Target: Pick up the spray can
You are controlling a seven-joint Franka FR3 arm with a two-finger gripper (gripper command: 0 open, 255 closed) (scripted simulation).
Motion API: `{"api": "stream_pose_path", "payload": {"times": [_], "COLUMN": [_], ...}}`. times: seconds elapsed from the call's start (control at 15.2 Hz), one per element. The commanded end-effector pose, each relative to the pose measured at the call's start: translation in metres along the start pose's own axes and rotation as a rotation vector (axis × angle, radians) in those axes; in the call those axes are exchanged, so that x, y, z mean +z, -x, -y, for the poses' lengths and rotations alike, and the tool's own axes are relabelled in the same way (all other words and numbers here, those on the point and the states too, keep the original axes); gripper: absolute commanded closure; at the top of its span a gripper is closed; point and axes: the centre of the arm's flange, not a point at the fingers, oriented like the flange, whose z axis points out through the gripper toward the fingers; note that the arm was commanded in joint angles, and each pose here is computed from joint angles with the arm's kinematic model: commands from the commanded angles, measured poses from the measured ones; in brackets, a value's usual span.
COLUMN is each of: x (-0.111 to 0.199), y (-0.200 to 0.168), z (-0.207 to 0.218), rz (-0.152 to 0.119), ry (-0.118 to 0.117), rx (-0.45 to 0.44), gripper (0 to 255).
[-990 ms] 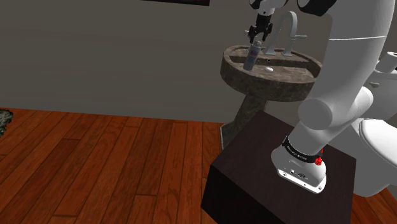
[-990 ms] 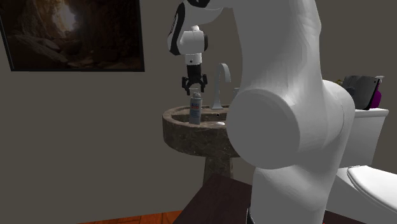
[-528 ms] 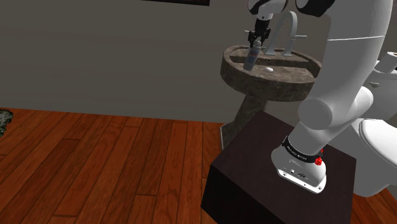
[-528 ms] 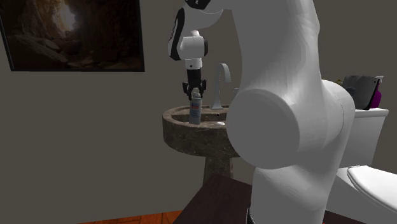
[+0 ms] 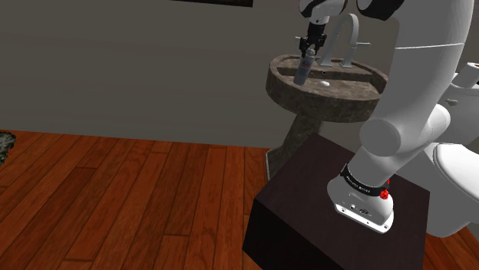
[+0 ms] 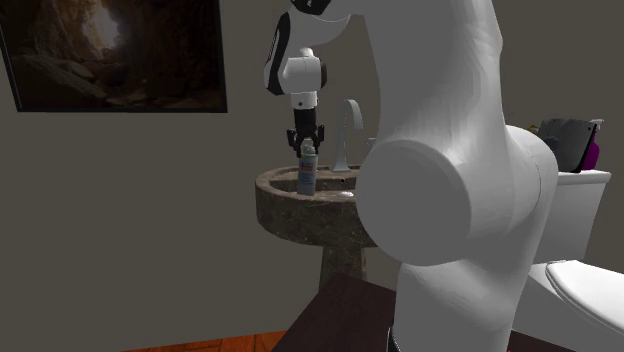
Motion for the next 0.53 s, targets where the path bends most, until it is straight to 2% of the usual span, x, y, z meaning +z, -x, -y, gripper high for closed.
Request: {"api": "stream_pose_path", "payload": {"times": [0.0, 0.46], "x": [-0.004, -0.041], "y": [0.0, -0.003], "z": [-0.001, -0.005], "rz": [0.002, 0.002], "ry": [0.0, 0.0], "rx": [0.0, 0.0], "gripper": [255, 255]}}
